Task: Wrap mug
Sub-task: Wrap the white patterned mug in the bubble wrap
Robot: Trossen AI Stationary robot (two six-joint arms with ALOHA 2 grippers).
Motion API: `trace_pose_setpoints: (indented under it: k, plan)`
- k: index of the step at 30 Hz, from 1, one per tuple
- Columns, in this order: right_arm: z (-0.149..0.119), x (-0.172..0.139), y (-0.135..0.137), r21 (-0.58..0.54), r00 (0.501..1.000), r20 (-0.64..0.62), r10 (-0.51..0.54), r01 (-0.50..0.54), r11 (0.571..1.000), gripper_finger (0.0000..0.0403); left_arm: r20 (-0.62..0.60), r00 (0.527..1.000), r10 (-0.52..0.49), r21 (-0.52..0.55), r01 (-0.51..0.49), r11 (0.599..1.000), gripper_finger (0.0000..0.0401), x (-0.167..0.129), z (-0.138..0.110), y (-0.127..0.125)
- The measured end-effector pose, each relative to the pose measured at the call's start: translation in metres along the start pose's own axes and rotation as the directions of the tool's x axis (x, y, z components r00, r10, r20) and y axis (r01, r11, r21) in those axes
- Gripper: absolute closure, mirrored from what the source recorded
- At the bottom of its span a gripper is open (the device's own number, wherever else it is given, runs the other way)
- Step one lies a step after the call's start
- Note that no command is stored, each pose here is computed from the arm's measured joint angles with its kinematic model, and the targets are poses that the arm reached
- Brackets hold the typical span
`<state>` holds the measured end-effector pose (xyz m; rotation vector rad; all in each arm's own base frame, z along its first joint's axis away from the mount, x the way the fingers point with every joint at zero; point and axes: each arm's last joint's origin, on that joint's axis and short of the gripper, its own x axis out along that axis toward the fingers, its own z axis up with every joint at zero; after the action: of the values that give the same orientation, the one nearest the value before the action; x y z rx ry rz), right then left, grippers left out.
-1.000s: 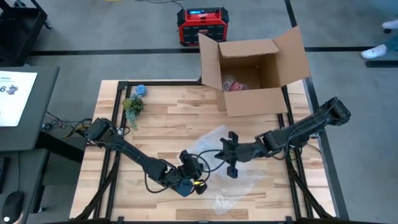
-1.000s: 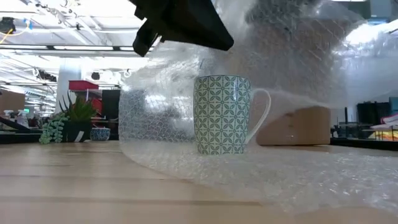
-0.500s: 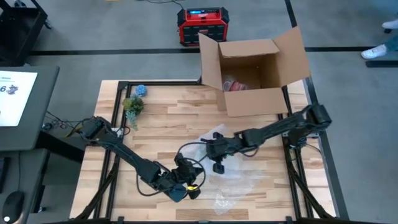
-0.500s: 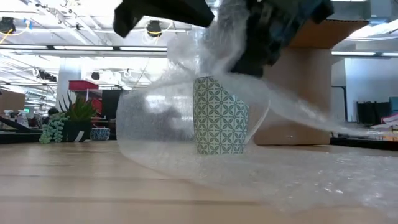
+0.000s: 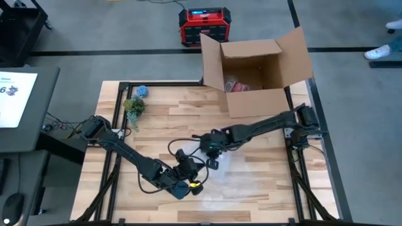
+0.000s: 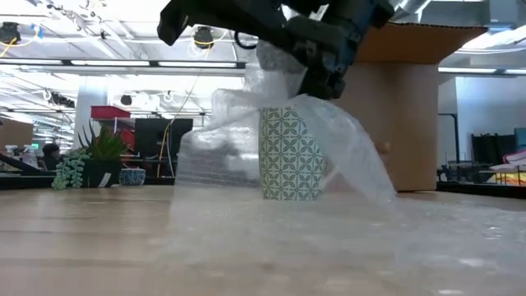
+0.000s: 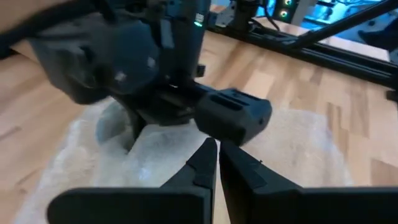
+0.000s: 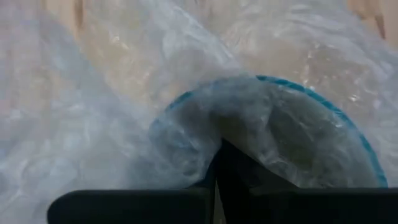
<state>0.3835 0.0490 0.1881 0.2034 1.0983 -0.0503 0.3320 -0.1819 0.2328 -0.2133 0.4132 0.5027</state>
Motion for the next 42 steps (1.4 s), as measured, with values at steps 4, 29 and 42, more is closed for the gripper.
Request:
trace_pose_setpoints:
  k: [4, 29, 42]
  plan:
    - [0.003, -0.014, 0.004, -0.029, 0.999, -0.045, -0.013, 0.012, 1.000, 0.0403, -0.005, 0.999, 0.050, 0.019, -0.050, 0.999, 0.0401, 0.009, 0.000, 0.007]
    - [0.022, -0.114, 0.049, -0.232, 0.967, 0.250, 0.053, 0.007, 0.973, 0.0403, -0.016, 0.990, 0.137, 0.045, -0.136, 0.990, 0.0401, 0.025, 0.006, 0.023]
    - [0.019, -0.006, -0.005, -0.169, 0.984, -0.100, -0.144, 0.126, 0.978, 0.0403, -0.051, 0.994, 0.095, 0.087, -0.091, 0.992, 0.0401, 0.002, -0.007, 0.013]
